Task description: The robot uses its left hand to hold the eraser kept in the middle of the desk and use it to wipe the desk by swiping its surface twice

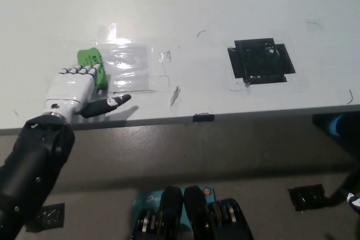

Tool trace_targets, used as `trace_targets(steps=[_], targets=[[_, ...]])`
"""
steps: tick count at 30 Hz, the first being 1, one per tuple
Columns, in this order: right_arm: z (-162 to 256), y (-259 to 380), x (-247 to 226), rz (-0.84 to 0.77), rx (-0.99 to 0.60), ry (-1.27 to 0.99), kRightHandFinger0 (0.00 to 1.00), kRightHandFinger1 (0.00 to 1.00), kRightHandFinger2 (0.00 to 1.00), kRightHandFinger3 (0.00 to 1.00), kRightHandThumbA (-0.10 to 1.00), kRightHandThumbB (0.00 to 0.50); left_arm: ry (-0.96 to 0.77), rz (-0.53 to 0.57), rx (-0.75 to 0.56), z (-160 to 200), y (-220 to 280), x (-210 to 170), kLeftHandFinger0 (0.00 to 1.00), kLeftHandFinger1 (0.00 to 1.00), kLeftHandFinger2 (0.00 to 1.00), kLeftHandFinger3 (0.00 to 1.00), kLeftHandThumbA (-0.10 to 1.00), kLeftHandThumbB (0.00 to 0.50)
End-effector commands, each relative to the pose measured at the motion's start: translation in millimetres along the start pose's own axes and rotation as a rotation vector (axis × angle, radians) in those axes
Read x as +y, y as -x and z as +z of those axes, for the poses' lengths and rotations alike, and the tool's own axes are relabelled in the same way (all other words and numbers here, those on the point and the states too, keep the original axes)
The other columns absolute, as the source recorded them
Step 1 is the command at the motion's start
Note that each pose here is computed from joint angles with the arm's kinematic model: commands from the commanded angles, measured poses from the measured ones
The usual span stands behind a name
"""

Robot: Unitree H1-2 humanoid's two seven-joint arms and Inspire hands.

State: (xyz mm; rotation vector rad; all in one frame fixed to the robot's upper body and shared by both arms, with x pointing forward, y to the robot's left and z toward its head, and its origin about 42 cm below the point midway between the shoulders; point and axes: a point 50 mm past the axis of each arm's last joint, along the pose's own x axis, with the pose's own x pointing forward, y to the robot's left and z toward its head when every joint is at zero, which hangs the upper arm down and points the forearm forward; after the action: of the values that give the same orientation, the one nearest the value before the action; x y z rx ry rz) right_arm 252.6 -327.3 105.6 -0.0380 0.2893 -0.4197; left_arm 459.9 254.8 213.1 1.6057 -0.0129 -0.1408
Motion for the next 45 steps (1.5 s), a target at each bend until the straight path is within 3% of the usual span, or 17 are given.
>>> trace_targets(steps=[1, 4, 5, 6, 12, 15, 20, 25, 28, 31, 34, 37, 39, 40, 42, 43, 45], targets=[[14.2, 3.4, -1.4, -0.020, -0.072, -0.005, 1.00, 1.00, 1.00, 1.00, 1.00, 0.063, -0.006, 0.087, -0.016, 6.9, -3.5, 13.6, 1.00, 1.00, 1.00, 1.00, 1.00, 0.398], [13.0, 4.3, -1.5, -0.027, -0.070, -0.014, 1.00, 1.00, 1.00, 1.00, 1.00, 0.071, -0.003, 0.078, -0.027, 11.1, -5.8, 8.2, 1.00, 1.00, 1.00, 1.00, 1.00, 0.412], [11.7, 5.3, -2.0, -0.028, -0.069, -0.010, 1.00, 1.00, 1.00, 1.00, 1.00, 0.066, 0.008, 0.056, -0.020, 12.0, -9.6, 0.2, 1.00, 1.00, 1.00, 1.00, 1.00, 0.372], [11.2, 5.8, -2.1, -0.028, -0.070, -0.008, 1.00, 1.00, 1.00, 1.00, 1.00, 0.063, 0.010, 0.043, -0.017, 11.8, -11.1, -2.8, 1.00, 1.00, 1.00, 1.00, 1.00, 0.372], [7.4, 11.1, -1.4, -0.033, -0.058, -0.024, 1.00, 1.00, 1.00, 1.00, 1.00, 0.059, -0.006, -0.018, 0.017, 3.4, -19.7, -30.9, 1.00, 1.00, 1.00, 1.00, 1.00, 0.420], [6.7, 10.3, -3.3, -0.037, -0.063, -0.020, 1.00, 1.00, 1.00, 1.00, 1.00, 0.073, -0.014, -0.055, 0.048, -5.0, -20.9, -38.4, 1.00, 1.00, 1.00, 1.00, 1.00, 0.380], [7.4, 10.8, -2.5, -0.041, -0.065, -0.015, 1.00, 1.00, 1.00, 1.00, 1.00, 0.086, -0.017, -0.068, 0.082, -20.9, -22.1, -48.0, 1.00, 1.00, 1.00, 1.00, 1.00, 0.441], [9.1, 8.8, -7.9, -0.047, -0.077, -0.018, 1.00, 1.00, 1.00, 1.00, 1.00, 0.130, 0.055, -0.076, 0.095, -15.2, -21.3, -60.6, 1.00, 1.00, 1.00, 1.00, 1.00, 0.436], [12.1, 8.7, -8.1, -0.046, -0.082, -0.022, 1.00, 1.00, 1.00, 1.00, 1.00, 0.155, 0.213, -0.117, 0.097, -2.6, -7.5, -90.5, 1.00, 1.00, 1.00, 1.00, 1.00, 0.420], [14.5, 6.9, -8.9, -0.050, -0.087, -0.031, 1.00, 1.00, 1.00, 1.00, 1.00, 0.132, 0.291, -0.159, 0.104, 7.1, -2.9, -103.0, 1.00, 1.00, 1.00, 1.00, 1.00, 0.442], [15.8, 6.5, -9.3, -0.054, -0.094, -0.025, 1.00, 1.00, 1.00, 1.00, 1.00, 0.114, 0.382, -0.222, 0.112, 22.9, 8.5, -121.0, 1.00, 1.00, 1.00, 1.00, 1.00, 0.422], [19.3, 4.8, -9.3, -0.056, -0.101, -0.021, 1.00, 1.00, 1.00, 1.00, 1.00, 0.122, 0.418, -0.283, 0.123, 37.9, 15.7, -135.9, 1.00, 1.00, 1.00, 1.00, 1.00, 0.459], [19.9, 4.2, -11.7, -0.068, -0.100, -0.022, 1.00, 1.00, 1.00, 1.00, 1.00, 0.150, 0.438, -0.321, 0.126, 49.6, 18.1, -141.0, 1.00, 1.00, 1.00, 1.00, 1.00, 0.443], [20.4, 4.0, -12.1, -0.068, -0.103, -0.022, 1.00, 1.00, 1.00, 1.00, 1.00, 0.152, 0.443, -0.329, 0.120, 53.5, 18.9, -141.6, 1.00, 1.00, 1.00, 1.00, 1.00, 0.476], [21.0, 4.7, -12.1, -0.072, -0.103, -0.016, 1.00, 1.00, 1.00, 1.00, 1.00, 0.152, 0.469, -0.365, 0.116, 63.5, 23.0, -142.5, 1.00, 1.00, 1.00, 1.00, 1.00, 0.489], [21.3, 4.8, -12.4, -0.070, -0.108, -0.012, 1.00, 1.00, 1.00, 1.00, 1.00, 0.160, 0.463, -0.380, 0.100, 68.0, 23.0, -142.9, 1.00, 1.00, 1.00, 1.00, 1.00, 0.455], [22.4, 4.0, -11.0, -0.065, -0.103, -0.015, 1.00, 1.00, 1.00, 1.00, 1.00, 0.153, 0.483, -0.387, 0.095, 75.2, 22.1, -144.3, 1.00, 1.00, 1.00, 1.00, 1.00, 0.449]])
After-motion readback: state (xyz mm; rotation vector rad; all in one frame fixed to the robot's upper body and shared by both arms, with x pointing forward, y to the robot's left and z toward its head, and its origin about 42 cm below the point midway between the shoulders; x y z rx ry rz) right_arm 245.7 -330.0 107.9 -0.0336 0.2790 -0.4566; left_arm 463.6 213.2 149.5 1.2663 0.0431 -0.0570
